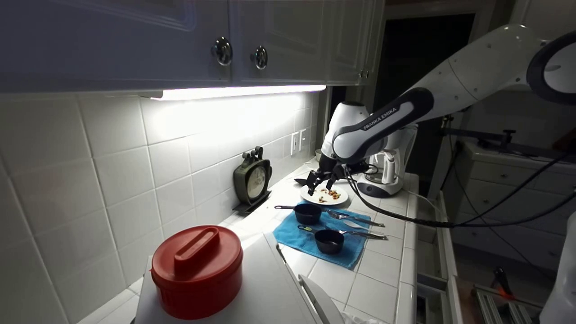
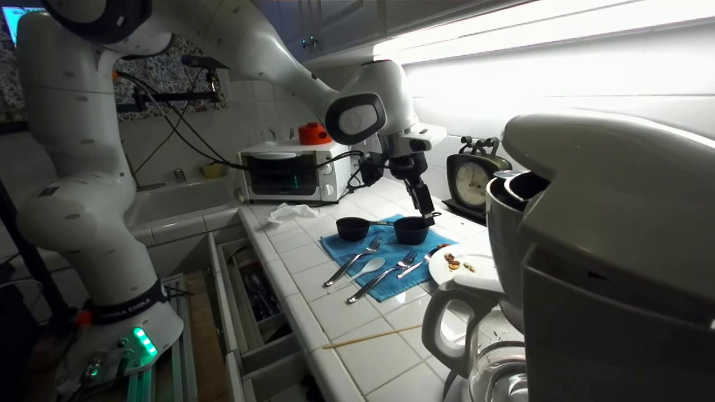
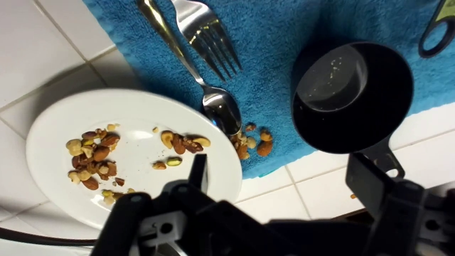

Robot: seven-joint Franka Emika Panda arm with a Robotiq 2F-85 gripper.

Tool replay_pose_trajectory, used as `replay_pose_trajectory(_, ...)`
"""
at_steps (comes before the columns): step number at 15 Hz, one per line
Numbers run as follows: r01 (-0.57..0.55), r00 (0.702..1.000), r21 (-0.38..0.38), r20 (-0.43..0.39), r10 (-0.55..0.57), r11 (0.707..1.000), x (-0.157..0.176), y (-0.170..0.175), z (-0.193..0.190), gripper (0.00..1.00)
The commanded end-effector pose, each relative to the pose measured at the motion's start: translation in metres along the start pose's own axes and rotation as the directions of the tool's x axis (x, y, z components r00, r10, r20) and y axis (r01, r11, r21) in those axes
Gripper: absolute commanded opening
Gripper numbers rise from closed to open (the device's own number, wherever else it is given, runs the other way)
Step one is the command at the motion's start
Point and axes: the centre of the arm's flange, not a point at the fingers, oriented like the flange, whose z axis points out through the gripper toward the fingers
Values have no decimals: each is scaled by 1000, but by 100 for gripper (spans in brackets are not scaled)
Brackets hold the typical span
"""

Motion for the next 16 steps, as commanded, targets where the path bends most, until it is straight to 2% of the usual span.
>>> replay_pose_trajectory(1,-94,996,5,-4,94,996,30,-4,19,100)
replay_pose_trajectory(12,-257,966,-4,15,257,966,55,-4,64,100)
replay_pose_trajectory(16,-315,948,-4,41,315,949,57,-8,67,100)
